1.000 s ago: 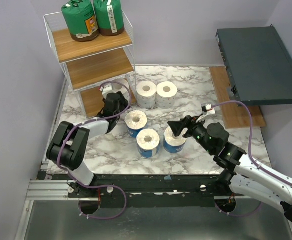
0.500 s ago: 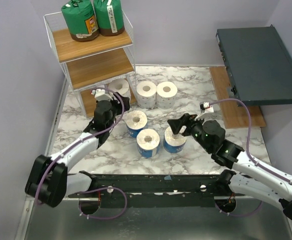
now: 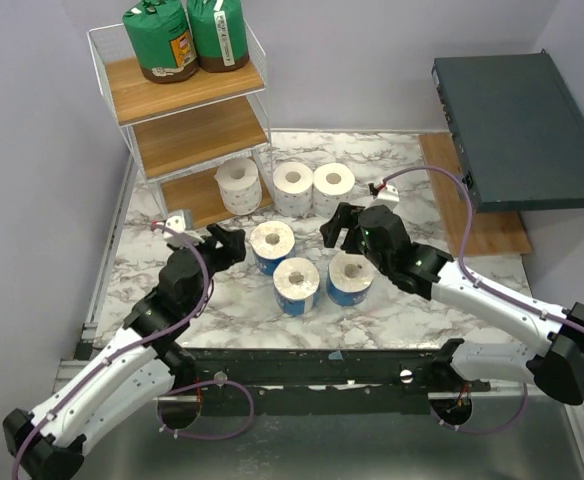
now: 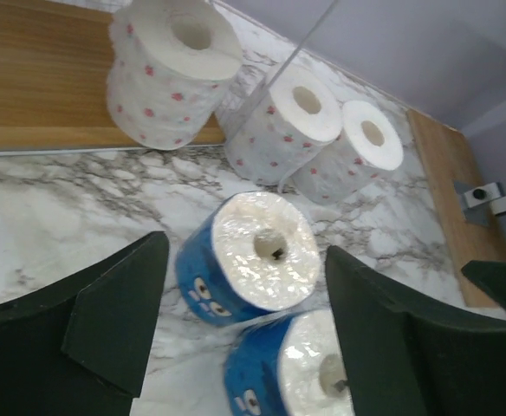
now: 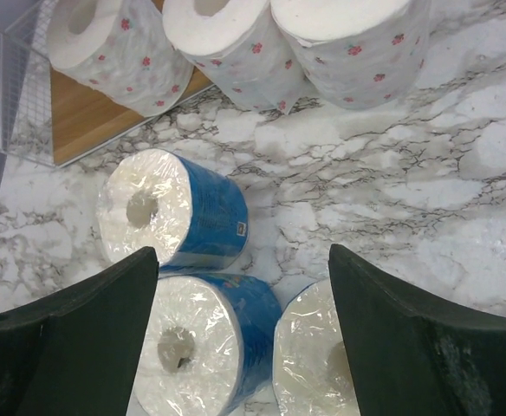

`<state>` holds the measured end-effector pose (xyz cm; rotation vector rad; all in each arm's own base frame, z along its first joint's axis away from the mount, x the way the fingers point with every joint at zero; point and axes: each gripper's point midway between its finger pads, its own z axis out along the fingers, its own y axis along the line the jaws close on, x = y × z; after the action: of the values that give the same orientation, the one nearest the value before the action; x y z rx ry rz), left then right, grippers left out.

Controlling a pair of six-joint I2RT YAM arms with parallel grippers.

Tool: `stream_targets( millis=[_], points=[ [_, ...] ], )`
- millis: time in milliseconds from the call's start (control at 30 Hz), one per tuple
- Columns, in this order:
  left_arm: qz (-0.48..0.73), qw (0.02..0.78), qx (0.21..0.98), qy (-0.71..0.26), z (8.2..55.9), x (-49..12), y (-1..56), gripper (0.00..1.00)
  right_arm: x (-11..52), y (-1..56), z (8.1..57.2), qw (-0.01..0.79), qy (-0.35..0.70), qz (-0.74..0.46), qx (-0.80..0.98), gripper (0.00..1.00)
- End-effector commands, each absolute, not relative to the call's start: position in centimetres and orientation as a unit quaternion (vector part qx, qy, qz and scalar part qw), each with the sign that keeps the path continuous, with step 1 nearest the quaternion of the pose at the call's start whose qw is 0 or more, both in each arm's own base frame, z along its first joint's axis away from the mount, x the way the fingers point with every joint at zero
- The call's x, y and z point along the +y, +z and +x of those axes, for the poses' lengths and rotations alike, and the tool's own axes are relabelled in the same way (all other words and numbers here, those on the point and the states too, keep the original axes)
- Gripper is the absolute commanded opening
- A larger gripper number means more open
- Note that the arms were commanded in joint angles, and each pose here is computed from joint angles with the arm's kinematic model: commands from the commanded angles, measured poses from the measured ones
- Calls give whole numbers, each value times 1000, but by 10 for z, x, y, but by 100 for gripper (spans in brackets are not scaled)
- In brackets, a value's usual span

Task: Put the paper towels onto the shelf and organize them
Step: Place the paper towel on the shelf.

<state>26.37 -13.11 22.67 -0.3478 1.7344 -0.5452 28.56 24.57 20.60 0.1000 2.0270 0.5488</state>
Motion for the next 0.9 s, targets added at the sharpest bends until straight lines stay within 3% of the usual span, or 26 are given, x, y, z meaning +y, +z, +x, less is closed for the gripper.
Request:
stream_targets(
  millis=[0, 100, 467, 700, 867],
  points=[
    [-205, 572, 778, -156, 234, -83, 196, 91, 240, 204, 294, 489, 204, 75, 845, 83],
    [-239, 554, 782, -154, 218, -69, 188, 98, 248, 203, 297, 485, 218, 74, 844, 83],
    [-256, 488, 820, -157, 193, -68, 150, 98, 236, 196, 338, 463, 238, 131, 844, 82],
    [-275, 496, 802, -190, 186, -66, 148, 98, 243, 202, 360, 450, 233, 148, 849, 83],
    [-268, 488, 809, -188, 182, -66, 134, 98, 276, 204, 359, 438, 291, 71, 848, 80]
  ],
)
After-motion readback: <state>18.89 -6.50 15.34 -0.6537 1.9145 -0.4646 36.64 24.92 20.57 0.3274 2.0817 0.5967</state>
